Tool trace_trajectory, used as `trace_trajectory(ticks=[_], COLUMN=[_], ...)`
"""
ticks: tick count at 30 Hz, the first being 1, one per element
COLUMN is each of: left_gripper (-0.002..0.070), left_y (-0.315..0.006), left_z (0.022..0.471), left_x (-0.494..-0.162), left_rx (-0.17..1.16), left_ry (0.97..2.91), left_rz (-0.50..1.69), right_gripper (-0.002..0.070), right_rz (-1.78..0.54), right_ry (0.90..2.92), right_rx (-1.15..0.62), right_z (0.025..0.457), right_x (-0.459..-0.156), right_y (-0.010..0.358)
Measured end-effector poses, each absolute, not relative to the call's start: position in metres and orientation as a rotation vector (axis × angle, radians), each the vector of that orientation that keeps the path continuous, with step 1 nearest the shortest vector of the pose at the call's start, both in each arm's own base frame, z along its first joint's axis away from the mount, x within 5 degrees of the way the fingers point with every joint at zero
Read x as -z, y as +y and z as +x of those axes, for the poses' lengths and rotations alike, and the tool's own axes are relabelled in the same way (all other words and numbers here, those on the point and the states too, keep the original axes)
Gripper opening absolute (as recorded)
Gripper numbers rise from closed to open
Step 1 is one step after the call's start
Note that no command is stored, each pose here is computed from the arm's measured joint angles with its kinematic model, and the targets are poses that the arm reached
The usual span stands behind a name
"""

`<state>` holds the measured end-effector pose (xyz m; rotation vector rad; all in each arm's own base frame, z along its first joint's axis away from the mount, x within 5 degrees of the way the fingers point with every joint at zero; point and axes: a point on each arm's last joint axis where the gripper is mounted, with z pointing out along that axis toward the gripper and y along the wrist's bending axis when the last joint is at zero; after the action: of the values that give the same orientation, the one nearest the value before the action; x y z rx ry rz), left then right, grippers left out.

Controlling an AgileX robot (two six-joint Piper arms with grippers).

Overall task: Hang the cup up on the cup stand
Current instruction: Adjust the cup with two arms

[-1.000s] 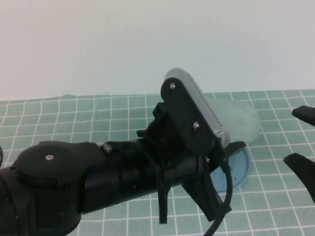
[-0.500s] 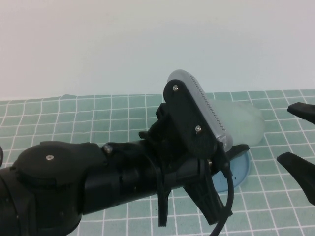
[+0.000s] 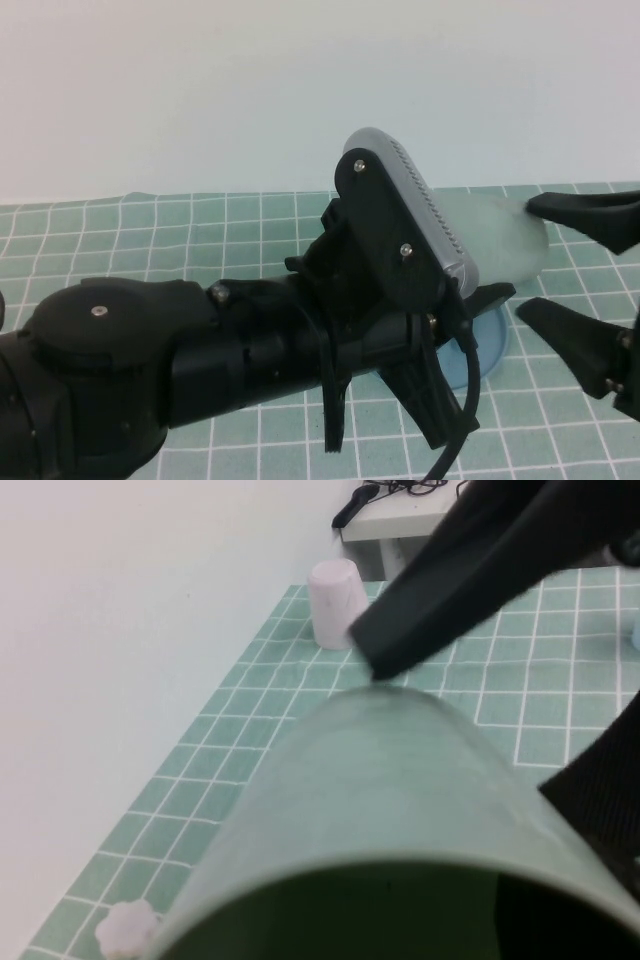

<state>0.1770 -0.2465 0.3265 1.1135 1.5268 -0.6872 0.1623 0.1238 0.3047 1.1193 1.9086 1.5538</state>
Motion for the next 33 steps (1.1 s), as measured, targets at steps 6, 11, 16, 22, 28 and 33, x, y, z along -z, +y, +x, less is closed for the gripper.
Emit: trace_trajectory(ticks=[6, 11, 16, 22, 28, 33], left_gripper=[0.0012, 0.0012, 0.0012, 0.0013, 0.0015, 0.0074], left_y=[-0.246, -0.246, -0.246, -0.246, -0.246, -0.246], left_z=[0.177, 0.177, 0.177, 0.177, 0.178, 0.178], left_x=[-0.327, -0.327, -0.327, -0.327, -0.327, -0.328], left_rx=[0.687, 0.685, 0.681, 0.679, 0.674, 0.688], left_ry=[1.527, 1.527, 1.526, 1.521, 1.522, 1.531], left_rz=[1.114, 1.112, 1.114, 1.116, 1.115, 1.103], right_gripper=[0.0693, 0.0693, 0.0692, 0.0578, 0.0545, 0.054], right_rz=[1.072, 1.006, 0.996, 1.011, 1.01, 0.955], right_ry=[1.976, 1.994, 2.0, 1.994, 1.991, 2.0], right_rx=[-1.571, -1.576, -1.571, -1.578, -1.579, -1.555], right_z=[0.173, 0.179, 0.179, 0.18, 0.18, 0.18], right_x=[-0.311, -0.319, -0.319, -0.319, -0.319, -0.319], right_y=[0.139, 0.146, 0.146, 0.146, 0.146, 0.146])
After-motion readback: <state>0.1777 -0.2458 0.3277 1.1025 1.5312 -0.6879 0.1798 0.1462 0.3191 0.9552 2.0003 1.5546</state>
